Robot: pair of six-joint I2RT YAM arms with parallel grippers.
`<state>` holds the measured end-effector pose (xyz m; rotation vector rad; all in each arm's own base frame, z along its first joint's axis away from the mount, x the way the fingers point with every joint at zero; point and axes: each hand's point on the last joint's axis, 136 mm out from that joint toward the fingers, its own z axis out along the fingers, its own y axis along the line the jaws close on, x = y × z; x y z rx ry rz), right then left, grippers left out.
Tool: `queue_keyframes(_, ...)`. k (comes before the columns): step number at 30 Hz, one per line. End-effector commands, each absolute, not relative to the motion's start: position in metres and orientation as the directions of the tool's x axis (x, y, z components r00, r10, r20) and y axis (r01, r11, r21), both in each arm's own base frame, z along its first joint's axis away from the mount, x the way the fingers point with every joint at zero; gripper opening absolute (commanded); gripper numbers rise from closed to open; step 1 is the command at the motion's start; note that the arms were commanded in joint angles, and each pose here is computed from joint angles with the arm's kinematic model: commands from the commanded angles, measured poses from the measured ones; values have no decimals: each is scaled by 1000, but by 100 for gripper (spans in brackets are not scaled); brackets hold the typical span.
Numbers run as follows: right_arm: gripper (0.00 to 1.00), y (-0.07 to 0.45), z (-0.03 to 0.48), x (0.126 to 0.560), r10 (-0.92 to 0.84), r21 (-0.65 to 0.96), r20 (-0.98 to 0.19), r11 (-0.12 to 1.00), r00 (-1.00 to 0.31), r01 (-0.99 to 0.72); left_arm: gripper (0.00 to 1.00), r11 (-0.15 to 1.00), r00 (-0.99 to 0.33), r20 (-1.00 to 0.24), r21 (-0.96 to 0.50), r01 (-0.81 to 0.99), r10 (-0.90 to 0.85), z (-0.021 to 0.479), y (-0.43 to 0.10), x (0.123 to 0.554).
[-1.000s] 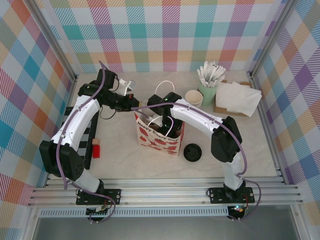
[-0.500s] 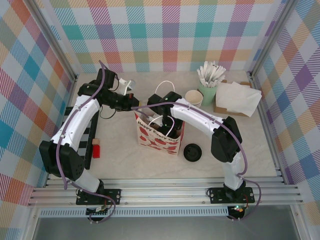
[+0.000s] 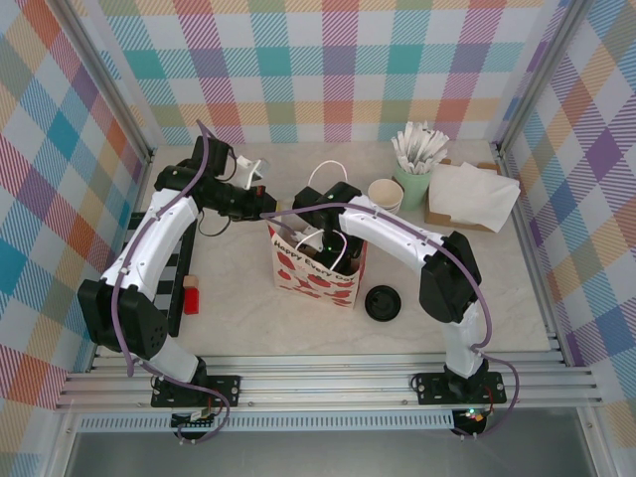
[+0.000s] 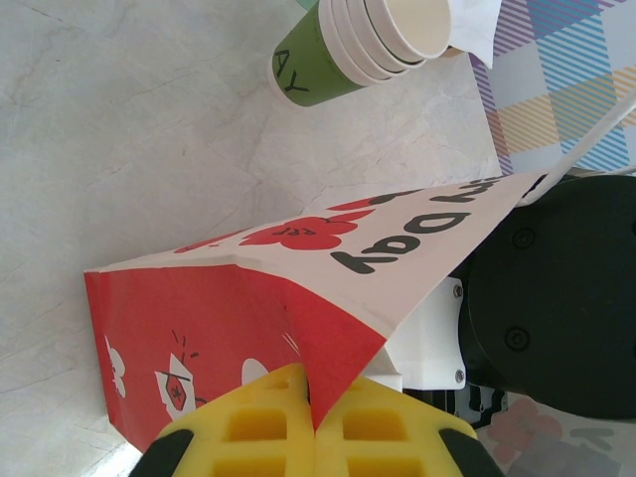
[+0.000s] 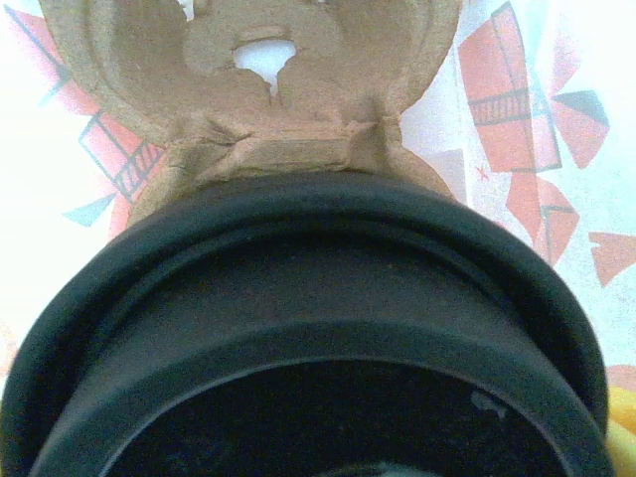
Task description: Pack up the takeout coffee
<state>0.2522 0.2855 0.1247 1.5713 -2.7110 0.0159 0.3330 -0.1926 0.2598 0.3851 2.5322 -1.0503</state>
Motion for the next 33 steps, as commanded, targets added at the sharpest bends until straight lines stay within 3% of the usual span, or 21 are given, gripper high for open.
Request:
queue_keyframes(1, 89, 279, 132, 254, -869, -38, 13, 494, -495, -869, 0, 667, -878, -467, -622, 410, 104, 272, -193, 335)
queue_keyframes(20, 85, 284, 139, 255, -865, -14, -21, 501, -500, -865, 0, 666, -871, -476, -612, 428, 122, 275, -193, 334)
queue_keyframes(29, 90, 294, 169, 248, -864, 36, -121, 488, -489, -872, 0, 674, -869, -479, -603, 427, 122, 274, -191, 334)
queue_keyframes(33, 90, 288, 165, 245, -872, 25, -97, 480, -480, -877, 0, 670, -869, -481, -607, 426, 116, 275, -192, 336)
